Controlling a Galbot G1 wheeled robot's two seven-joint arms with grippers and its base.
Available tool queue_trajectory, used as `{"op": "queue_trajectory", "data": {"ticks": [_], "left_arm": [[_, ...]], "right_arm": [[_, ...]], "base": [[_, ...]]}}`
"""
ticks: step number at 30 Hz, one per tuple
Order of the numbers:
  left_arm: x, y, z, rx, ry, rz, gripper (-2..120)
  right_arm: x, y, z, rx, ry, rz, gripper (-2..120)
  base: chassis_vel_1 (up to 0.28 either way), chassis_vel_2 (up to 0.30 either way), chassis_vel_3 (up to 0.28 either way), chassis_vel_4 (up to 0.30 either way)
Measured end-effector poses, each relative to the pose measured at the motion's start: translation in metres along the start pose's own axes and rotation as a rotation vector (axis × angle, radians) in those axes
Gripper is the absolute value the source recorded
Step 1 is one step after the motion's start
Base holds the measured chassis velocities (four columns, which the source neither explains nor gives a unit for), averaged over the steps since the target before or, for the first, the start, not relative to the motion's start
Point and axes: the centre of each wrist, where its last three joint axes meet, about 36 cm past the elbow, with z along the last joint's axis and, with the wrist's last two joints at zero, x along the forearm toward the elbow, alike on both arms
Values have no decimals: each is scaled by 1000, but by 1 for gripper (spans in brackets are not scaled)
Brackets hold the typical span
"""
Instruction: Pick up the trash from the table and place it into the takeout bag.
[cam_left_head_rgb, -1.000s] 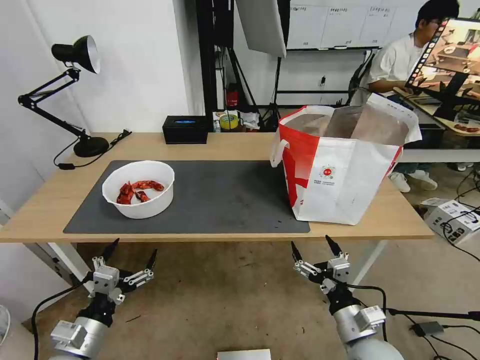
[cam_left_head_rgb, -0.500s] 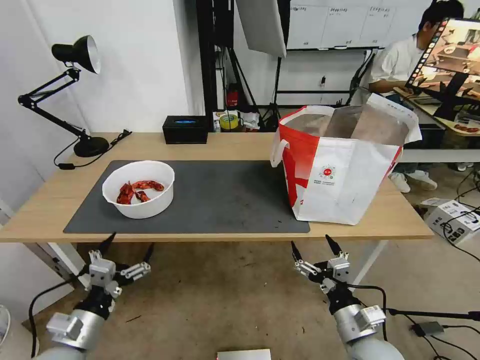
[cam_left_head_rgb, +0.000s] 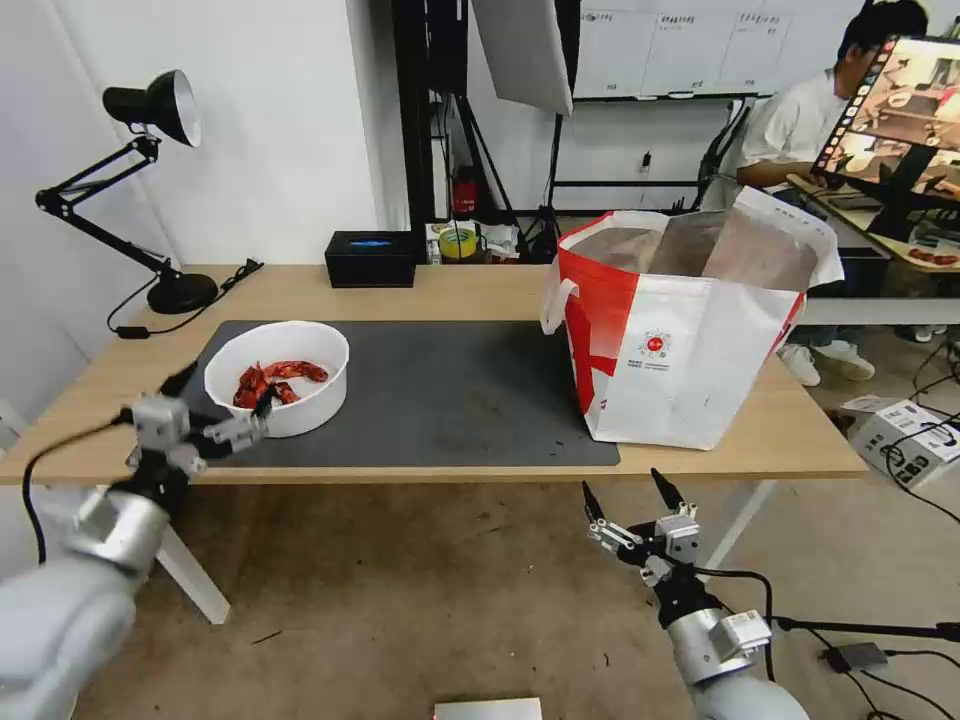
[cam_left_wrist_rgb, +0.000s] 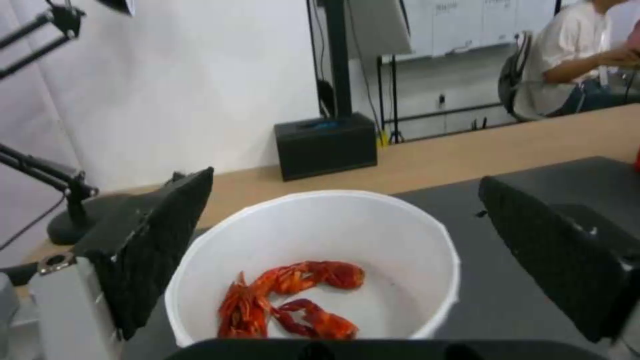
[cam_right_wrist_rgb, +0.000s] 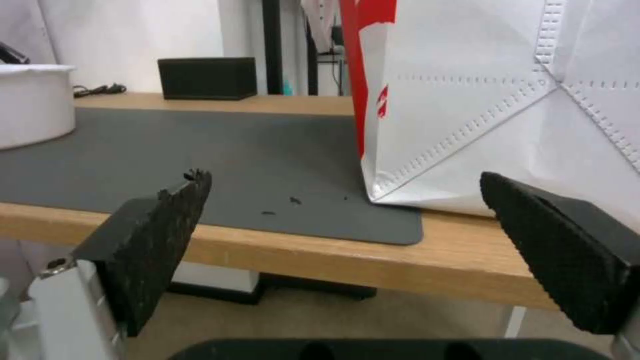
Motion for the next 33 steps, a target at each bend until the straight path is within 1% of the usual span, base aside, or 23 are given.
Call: {"op": "queue_trajectory", "data": {"ticks": [1, 3, 4, 6, 7, 9, 10, 12, 13, 14, 16, 17, 18, 21, 22, 25, 26, 29, 30, 32, 33], "left_arm": [[-7, 6, -7, -4, 24, -5, 100], [-15, 18, -13, -14, 77, -45, 100], [-15, 18, -13, -14, 77, -45, 100], [-21, 32, -19, -16, 156, -97, 100], [-21, 32, -19, -16, 156, -97, 100], [-25, 44, -24, 7, 208, -135, 100], [-25, 44, -24, 7, 208, -135, 100], [-31, 49, -28, 61, 251, -167, 100], [-35, 51, -30, 91, 278, -170, 100], [-35, 51, -30, 91, 278, -170, 100], [-44, 57, -35, 167, 349, -157, 100], [-47, 59, -37, 188, 369, -152, 100], [-47, 59, -37, 188, 369, -152, 100], [-63, 67, -41, 275, 421, -143, 100], [-63, 67, -41, 275, 421, -143, 100], [-77, 76, -41, 351, 484, -153, 100], [-77, 76, -41, 351, 484, -153, 100], [-88, 80, -40, 361, 560, -178, 100], [-88, 80, -40, 361, 560, -178, 100], [-94, 80, -39, 355, 614, -200, 100], [-96, 80, -39, 355, 626, -209, 100]], "right_arm": [[0, 0, 0, 0, 0, 0, 100], [0, 0, 0, 0, 0, 0, 100], [0, 0, 0, 0, 0, 0, 100], [0, 0, 0, 0, 0, 0, 100], [0, 0, 0, 0, 0, 0, 100], [0, 0, 0, 0, 0, 0, 100], [0, 0, 0, 0, 0, 0, 100], [0, 0, 0, 0, 0, 0, 100], [0, 0, 0, 0, 0, 0, 100], [0, 0, 0, 0, 0, 0, 100], [0, 0, 0, 0, 0, 0, 100], [0, 0, 0, 0, 0, 0, 100], [0, 0, 0, 0, 0, 0, 100], [0, 0, 0, 0, 0, 0, 100], [0, 0, 0, 0, 0, 0, 100], [0, 0, 0, 0, 0, 0, 100], [0, 0, 0, 0, 0, 0, 100], [0, 0, 0, 0, 0, 0, 100], [0, 0, 0, 0, 0, 0, 100], [0, 0, 0, 0, 0, 0, 100], [0, 0, 0, 0, 0, 0, 100]], "base": [[0, 0, 0, 0], [0, 0, 0, 0], [0, 0, 0, 0], [0, 0, 0, 0], [0, 0, 0, 0], [0, 0, 0, 0], [0, 0, 0, 0], [0, 0, 0, 0], [0, 0, 0, 0], [0, 0, 0, 0], [0, 0, 0, 0], [0, 0, 0, 0], [0, 0, 0, 0], [0, 0, 0, 0], [0, 0, 0, 0], [0, 0, 0, 0], [0, 0, 0, 0], [0, 0, 0, 0], [0, 0, 0, 0], [0, 0, 0, 0], [0, 0, 0, 0]]}}
